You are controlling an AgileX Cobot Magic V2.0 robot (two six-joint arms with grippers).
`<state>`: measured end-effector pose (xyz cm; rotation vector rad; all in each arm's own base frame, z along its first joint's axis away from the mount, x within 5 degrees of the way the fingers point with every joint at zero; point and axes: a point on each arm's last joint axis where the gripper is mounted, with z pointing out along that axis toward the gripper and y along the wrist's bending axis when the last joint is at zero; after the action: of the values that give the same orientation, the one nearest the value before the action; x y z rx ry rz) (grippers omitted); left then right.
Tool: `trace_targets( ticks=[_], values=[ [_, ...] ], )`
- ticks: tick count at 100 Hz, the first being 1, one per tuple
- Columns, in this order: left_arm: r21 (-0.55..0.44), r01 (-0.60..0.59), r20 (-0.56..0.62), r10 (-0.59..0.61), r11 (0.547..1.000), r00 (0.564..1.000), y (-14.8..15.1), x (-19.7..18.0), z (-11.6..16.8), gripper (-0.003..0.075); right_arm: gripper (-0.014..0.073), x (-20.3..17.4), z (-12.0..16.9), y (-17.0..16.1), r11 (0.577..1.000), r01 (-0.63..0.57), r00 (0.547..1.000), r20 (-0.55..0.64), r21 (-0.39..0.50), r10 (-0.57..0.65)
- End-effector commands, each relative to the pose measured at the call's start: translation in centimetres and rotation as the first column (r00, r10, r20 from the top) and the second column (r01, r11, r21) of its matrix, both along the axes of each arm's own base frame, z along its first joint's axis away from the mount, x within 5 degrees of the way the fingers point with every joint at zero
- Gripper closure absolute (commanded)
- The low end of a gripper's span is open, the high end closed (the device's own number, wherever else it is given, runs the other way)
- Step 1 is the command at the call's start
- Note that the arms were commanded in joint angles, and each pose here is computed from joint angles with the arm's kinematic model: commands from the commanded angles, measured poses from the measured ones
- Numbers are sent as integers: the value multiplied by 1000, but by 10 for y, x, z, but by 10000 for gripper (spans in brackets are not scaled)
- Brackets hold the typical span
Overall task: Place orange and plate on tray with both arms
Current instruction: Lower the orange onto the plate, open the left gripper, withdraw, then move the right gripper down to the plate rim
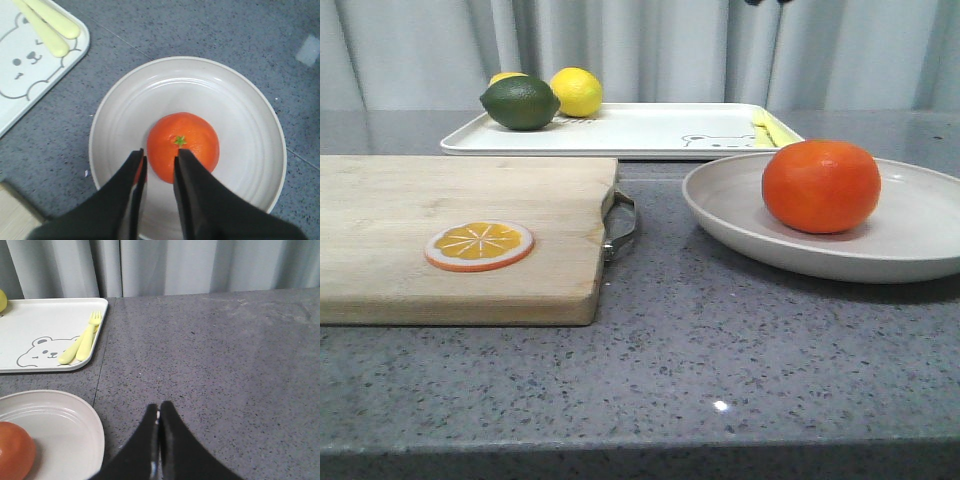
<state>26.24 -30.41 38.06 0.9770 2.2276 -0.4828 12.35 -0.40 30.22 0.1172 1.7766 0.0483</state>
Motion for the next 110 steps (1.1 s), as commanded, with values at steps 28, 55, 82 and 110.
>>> trace_targets(
  ticks=[28, 55, 82, 110],
  values=[
    [-191, -109, 138, 137, 975, 981, 98, -47, 45, 739, 655, 2, 17, -1, 1000, 6, 997, 76, -18, -4],
    [-268, -250, 144, 295, 930, 945, 176, -92, 27, 739, 655, 5, 12, -1, 1000, 5, 1000, 26, -17, -5],
    [-371, -317, 200, 408, 873, 891, 232, -147, -3, 739, 655, 12, 9, -1, 1000, 1, 1000, -24, -15, -1],
    [-432, -304, 236, 432, 849, 871, 257, -187, -26, 739, 655, 33, 29, 3, 999, -38, 981, -192, -29, 32]
  ],
)
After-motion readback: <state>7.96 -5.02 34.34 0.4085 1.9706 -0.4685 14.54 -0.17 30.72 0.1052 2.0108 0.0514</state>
